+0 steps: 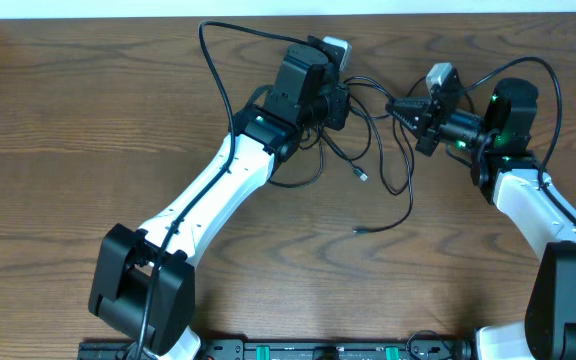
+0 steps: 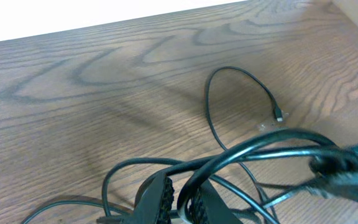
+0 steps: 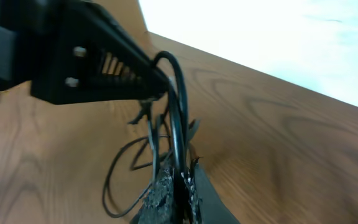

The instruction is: Untangle cables

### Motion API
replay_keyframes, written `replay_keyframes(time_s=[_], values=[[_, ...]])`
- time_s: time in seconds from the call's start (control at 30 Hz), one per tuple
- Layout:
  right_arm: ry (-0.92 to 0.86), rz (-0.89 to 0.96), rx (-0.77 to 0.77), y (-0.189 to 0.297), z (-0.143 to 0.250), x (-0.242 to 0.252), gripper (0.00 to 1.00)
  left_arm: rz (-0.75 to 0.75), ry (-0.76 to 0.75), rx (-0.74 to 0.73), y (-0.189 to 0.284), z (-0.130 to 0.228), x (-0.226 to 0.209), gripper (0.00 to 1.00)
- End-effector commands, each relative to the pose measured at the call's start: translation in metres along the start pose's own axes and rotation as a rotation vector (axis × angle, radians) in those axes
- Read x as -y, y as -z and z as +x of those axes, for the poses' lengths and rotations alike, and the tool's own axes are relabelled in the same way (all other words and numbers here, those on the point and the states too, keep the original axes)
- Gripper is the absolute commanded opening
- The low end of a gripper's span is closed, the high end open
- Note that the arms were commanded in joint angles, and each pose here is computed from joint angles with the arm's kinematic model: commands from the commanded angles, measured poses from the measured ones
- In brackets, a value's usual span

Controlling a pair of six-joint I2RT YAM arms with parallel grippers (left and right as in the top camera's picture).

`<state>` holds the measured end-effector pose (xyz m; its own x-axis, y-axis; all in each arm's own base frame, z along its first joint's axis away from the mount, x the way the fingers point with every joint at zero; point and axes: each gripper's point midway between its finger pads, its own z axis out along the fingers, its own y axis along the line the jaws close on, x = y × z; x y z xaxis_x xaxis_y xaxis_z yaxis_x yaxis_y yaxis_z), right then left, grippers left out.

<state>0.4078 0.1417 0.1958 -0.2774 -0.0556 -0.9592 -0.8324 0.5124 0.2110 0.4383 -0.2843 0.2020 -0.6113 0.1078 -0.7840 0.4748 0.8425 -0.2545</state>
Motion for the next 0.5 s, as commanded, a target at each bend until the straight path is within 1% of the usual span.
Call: replay_keyframes(time_s=[0.0, 0.17, 0.2, 0.23, 0.27, 0.3, 0.37, 0.4, 0.43, 0.47], values=[[0.010, -0.100, 0.012, -0.001, -0.003, -0.018, 0.01, -0.046, -0.006, 0.042, 0.009, -0.014, -0.008, 0.12], [0.010, -0.149, 0.017, 0.000, -0.004, -0.026, 0.01, -0.044, -0.007, 0.049, 0.009, -0.016, -0.007, 0.12], [0.009, -0.165, 0.019, 0.000, -0.004, -0.029, 0.01, -0.044, -0.007, 0.053, 0.009, -0.016, -0.007, 0.14], [0.009, -0.178, 0.020, 0.000, -0.005, -0.031, 0.01, -0.043, -0.008, 0.055, 0.009, -0.017, -0.007, 0.17], [0.002, -0.187, 0.020, 0.000, -0.005, -0.033, 0.01, -0.042, -0.008, 0.058, 0.009, -0.018, -0.007, 0.25], [-0.014, -0.189, 0.018, -0.001, -0.005, -0.034, 0.01, -0.042, -0.008, 0.062, 0.009, -0.019, -0.006, 0.29], [-0.030, -0.198, 0.015, -0.002, -0.004, -0.036, 0.01, -0.040, -0.009, 0.070, 0.009, -0.021, -0.006, 0.32], [-0.032, -0.204, 0.013, -0.004, -0.004, -0.038, 0.01, -0.039, -0.010, 0.075, 0.009, -0.022, -0.006, 0.38], [-0.031, -0.210, 0.012, -0.005, -0.004, -0.040, 0.01, -0.038, -0.010, 0.079, 0.009, -0.023, -0.005, 0.41], [-0.028, -0.217, 0.010, -0.007, -0.004, -0.043, 0.01, -0.037, -0.011, 0.082, 0.009, -0.024, -0.005, 0.42]])
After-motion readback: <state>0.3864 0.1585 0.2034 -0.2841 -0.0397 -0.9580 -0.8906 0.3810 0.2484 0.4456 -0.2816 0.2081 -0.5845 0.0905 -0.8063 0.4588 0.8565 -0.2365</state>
